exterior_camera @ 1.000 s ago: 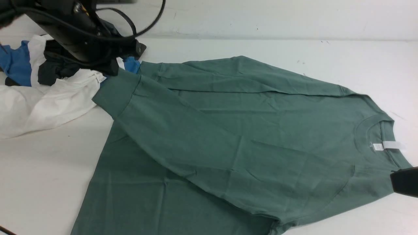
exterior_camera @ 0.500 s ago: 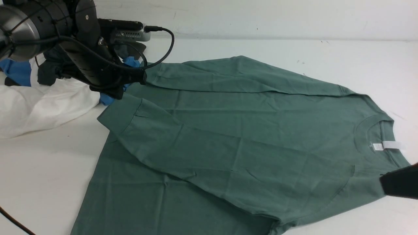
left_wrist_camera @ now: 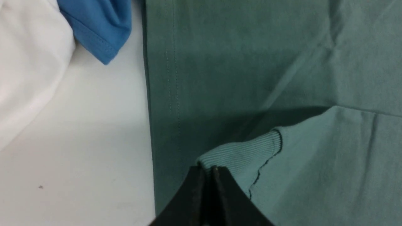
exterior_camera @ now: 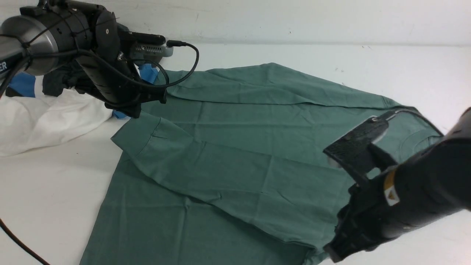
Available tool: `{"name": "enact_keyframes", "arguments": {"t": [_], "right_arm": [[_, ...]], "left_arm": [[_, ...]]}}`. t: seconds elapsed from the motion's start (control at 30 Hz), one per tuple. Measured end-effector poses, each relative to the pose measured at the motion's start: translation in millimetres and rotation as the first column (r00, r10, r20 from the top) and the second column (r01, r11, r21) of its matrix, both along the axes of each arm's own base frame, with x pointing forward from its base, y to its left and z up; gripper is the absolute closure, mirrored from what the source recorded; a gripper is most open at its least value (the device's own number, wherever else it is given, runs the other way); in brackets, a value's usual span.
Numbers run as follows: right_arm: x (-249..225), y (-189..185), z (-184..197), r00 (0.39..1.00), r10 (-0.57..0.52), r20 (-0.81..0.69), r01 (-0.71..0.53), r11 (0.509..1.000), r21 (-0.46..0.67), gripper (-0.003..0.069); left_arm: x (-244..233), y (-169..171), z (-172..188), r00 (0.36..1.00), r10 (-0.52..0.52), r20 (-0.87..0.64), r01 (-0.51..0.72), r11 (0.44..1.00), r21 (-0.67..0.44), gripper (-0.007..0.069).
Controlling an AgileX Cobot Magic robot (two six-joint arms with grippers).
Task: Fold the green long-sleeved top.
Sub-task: Use the left arm to drag and place the cuff at the centered position on the left edge of the fabric
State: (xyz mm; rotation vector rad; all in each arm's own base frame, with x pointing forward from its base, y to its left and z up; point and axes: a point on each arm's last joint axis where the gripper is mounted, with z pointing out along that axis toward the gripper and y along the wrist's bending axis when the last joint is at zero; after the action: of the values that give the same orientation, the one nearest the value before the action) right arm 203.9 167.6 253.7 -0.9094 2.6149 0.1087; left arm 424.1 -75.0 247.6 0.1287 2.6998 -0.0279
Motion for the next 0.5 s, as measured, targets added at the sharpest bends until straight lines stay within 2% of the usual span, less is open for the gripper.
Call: {"name": "enact_keyframes", "arguments": {"t": [0.1, 0.2, 0.23, 0.3, 0.4, 0.5], "right_arm": [[8.6, 12.1, -13.0, 1.0, -0.015, 0.011, 0.015, 0.999, 0.029, 0.047], [16.2, 21.3, -31.5, 1.0, -0.016, -0.011, 0.016, 1.0, 0.02, 0.0349], [16.6, 21.7, -31.5, 1.0, -0.016, -0.011, 0.016, 1.0, 0.02, 0.0349], [20.1, 25.3, -44.2, 0.999, -0.015, -0.034, 0.015, 1.0, -0.001, 0.0283], [23.7, 28.6, -57.4, 0.998, -0.016, -0.063, 0.014, 1.0, -0.027, 0.0244], [25.9, 30.4, -65.8, 0.997, -0.015, -0.079, 0.012, 0.999, -0.045, 0.0249]], "left_arm": [[0.0, 0.2, 0.0, 1.0, -0.001, 0.0, 0.001, 1.0, 0.002, 0.0624], [0.1, 0.3, -0.3, 1.0, -0.001, -0.001, 0.001, 1.0, 0.005, 0.0624], [0.1, 0.3, -0.3, 1.0, -0.001, -0.001, 0.001, 1.0, 0.005, 0.0624], [0.1, 0.3, -0.3, 1.0, -0.001, -0.001, 0.001, 1.0, 0.005, 0.0624], [0.0, 0.3, -0.4, 1.0, -0.001, -0.002, 0.001, 1.0, 0.005, 0.0624], [0.0, 0.4, -0.4, 1.0, -0.001, -0.002, 0.001, 1.0, 0.006, 0.0624]]}}
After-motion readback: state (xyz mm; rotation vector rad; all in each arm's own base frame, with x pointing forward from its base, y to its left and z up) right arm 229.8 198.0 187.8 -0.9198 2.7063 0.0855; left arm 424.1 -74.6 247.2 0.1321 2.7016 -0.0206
